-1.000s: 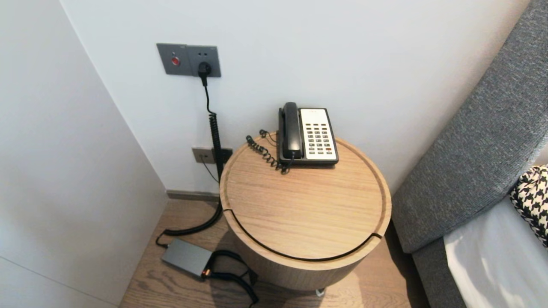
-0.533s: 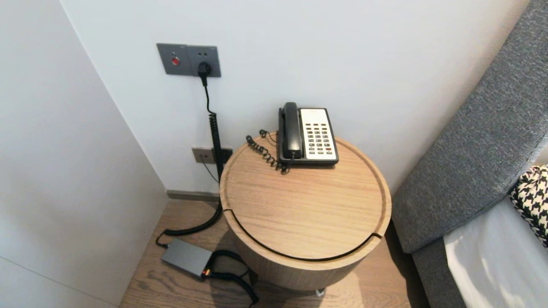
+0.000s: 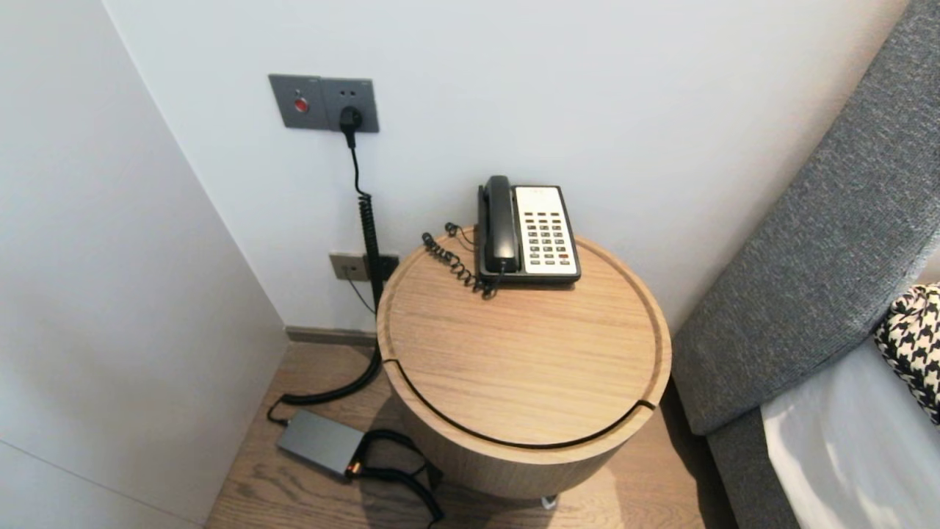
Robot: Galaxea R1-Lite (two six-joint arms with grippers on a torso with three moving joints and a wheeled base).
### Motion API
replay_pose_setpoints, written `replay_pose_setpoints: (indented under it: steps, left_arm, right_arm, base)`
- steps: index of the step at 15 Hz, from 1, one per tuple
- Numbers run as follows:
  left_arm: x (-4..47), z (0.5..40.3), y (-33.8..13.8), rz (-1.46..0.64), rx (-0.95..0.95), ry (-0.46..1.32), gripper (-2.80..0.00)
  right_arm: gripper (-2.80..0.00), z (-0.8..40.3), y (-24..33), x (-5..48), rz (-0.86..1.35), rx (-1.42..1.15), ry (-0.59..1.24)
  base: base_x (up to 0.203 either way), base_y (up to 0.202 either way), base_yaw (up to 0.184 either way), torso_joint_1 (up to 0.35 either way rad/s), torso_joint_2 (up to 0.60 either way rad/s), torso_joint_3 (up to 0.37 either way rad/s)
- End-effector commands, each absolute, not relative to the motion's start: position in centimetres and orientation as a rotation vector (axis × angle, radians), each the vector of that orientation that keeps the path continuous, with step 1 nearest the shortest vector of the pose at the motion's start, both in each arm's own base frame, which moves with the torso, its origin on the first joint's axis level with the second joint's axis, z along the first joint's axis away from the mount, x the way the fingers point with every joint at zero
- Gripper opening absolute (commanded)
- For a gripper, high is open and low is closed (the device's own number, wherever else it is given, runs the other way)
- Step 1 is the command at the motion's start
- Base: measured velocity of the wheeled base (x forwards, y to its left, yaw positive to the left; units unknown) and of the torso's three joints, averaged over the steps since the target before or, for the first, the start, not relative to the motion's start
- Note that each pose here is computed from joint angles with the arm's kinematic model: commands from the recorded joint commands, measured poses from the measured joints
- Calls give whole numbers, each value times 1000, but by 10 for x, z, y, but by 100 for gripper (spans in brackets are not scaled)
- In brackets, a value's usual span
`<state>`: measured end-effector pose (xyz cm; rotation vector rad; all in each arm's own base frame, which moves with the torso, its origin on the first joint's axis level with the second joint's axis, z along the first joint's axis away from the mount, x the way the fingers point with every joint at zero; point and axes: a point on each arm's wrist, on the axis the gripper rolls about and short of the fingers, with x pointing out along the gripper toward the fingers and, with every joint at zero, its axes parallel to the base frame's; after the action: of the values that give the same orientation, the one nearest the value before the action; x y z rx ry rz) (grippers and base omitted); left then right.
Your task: Open the nightstand drawer
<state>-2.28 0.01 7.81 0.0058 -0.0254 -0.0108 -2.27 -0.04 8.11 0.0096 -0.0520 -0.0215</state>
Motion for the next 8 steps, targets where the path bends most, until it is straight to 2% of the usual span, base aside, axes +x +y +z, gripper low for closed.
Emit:
replay_pose_setpoints:
  steps: [1,8]
  left_arm:
    - [-22,75,0,-11,6,-15,-280]
    - [-22,75,0,-11,6,-15,-280]
  right_arm:
    - [-280,74,0,-20,-21,9,-23]
    - [-280,74,0,-21,-21,9,-24]
  base:
    - [0,0,0,0,0,0]
    - [0,0,0,0,0,0]
